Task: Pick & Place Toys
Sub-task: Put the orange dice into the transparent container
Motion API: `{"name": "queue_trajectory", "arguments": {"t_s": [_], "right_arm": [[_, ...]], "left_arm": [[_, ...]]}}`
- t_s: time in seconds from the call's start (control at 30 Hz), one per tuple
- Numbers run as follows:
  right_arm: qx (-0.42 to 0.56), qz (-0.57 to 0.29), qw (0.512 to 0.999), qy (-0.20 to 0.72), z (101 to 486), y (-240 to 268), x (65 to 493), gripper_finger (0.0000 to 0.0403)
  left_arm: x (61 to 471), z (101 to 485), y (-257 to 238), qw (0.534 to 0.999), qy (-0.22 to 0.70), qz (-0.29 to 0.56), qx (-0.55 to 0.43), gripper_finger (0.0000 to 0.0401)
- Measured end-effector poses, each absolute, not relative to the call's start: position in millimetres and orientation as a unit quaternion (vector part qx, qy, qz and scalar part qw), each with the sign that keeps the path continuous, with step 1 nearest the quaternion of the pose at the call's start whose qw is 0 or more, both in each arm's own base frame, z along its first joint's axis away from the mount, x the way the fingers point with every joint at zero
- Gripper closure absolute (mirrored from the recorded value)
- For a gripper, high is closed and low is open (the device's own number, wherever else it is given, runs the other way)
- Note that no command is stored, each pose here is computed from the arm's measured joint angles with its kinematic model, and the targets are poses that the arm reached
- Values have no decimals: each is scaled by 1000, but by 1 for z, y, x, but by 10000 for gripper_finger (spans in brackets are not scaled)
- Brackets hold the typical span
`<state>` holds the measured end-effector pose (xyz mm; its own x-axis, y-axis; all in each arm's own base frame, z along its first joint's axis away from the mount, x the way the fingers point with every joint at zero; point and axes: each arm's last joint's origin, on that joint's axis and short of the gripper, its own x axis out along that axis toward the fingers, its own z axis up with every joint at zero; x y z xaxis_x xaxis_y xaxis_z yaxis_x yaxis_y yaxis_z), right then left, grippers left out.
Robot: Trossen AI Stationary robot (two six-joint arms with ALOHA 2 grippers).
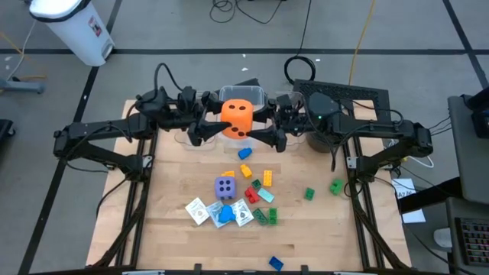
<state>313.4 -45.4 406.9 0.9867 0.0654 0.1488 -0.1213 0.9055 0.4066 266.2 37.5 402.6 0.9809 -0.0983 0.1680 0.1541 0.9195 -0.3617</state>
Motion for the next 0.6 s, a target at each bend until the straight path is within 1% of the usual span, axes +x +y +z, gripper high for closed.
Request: {"name": "queue_trajectory", "arguments": {"t_s": [0.17, 0.33, 0.6], "right_arm": [[212, 43, 974, -70, 407, -48, 313, 79], [211, 38, 974, -77, 408, -52, 313, 79], [210, 8, 976, -66, 403, -78, 311, 79]], "left_arm": [[262, 407, 43, 977, -94, -57, -183, 18], [253, 414, 51, 977, -111, -46, -177, 12], [254, 408, 68, 981, -99, -8, -164, 11]]}}
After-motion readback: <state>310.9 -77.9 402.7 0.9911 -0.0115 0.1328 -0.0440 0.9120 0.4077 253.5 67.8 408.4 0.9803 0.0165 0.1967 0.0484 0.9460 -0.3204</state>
